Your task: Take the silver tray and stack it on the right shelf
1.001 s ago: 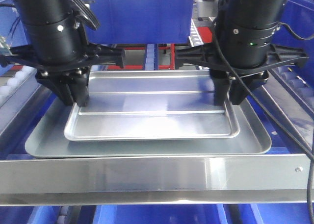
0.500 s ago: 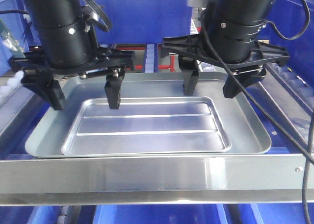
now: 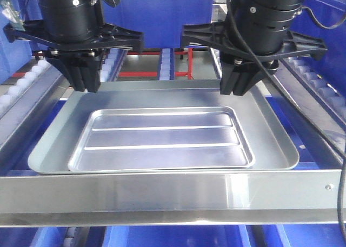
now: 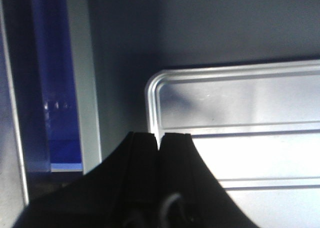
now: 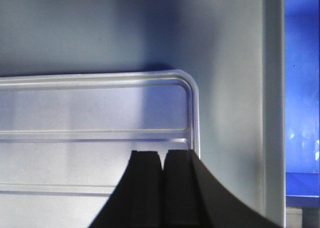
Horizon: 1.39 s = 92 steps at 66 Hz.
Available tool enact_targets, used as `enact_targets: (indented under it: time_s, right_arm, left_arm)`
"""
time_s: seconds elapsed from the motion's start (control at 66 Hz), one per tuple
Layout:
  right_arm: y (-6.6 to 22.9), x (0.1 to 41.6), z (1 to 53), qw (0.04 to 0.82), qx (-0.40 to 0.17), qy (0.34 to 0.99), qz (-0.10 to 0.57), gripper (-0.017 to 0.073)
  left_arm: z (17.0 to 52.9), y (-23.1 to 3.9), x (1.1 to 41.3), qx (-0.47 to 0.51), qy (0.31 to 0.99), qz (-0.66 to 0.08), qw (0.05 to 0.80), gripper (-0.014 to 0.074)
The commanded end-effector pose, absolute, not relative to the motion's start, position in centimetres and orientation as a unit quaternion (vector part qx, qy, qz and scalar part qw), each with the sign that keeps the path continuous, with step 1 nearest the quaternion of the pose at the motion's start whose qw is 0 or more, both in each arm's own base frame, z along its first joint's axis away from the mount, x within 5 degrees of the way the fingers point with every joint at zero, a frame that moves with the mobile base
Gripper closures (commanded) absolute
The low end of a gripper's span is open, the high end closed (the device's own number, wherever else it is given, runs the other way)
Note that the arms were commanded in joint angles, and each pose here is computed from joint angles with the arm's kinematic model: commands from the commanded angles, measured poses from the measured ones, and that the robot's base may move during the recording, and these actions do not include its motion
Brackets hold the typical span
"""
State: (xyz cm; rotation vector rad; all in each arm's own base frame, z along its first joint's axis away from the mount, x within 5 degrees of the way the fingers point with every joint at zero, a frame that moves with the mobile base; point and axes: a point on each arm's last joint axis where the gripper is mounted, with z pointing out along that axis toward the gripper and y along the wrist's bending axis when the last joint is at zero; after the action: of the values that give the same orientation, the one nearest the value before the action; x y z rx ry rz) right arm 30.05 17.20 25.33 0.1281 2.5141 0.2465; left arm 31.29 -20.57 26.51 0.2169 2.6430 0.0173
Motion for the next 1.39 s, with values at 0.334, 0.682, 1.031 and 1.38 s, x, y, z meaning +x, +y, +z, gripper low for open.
enact_targets:
  time_s: [0.334,0.682,1.031,1.38]
  right_arm:
    - [15.5,26.1,33.5,0.478,-0.069,0.858,0.177,0.0507]
    - [9.6,16.4,34.3,0.568,-0.134,0.790,0.187,0.0507]
    - [4.3,8.8,33.5,0.677,-0.173,0.701,0.140,0.0507]
    - [3.8,8.1,33.5,0.688,-0.170,0.690,0.144,0.0507]
  left_arm:
    - [33.3,-18.9,25.2,0.091,0.883,-0.173,0.426,0.0675]
    - [33.8,-12.3,16.1,0.146,0.788,-0.247,0.545,0.0675]
    - [33.0,-5.5,8.3,0.198,0.685,-0.201,0.672,0.0675]
    - [33.2,-3.8,6.3,0.187,0.647,-0.213,0.708,0.0676]
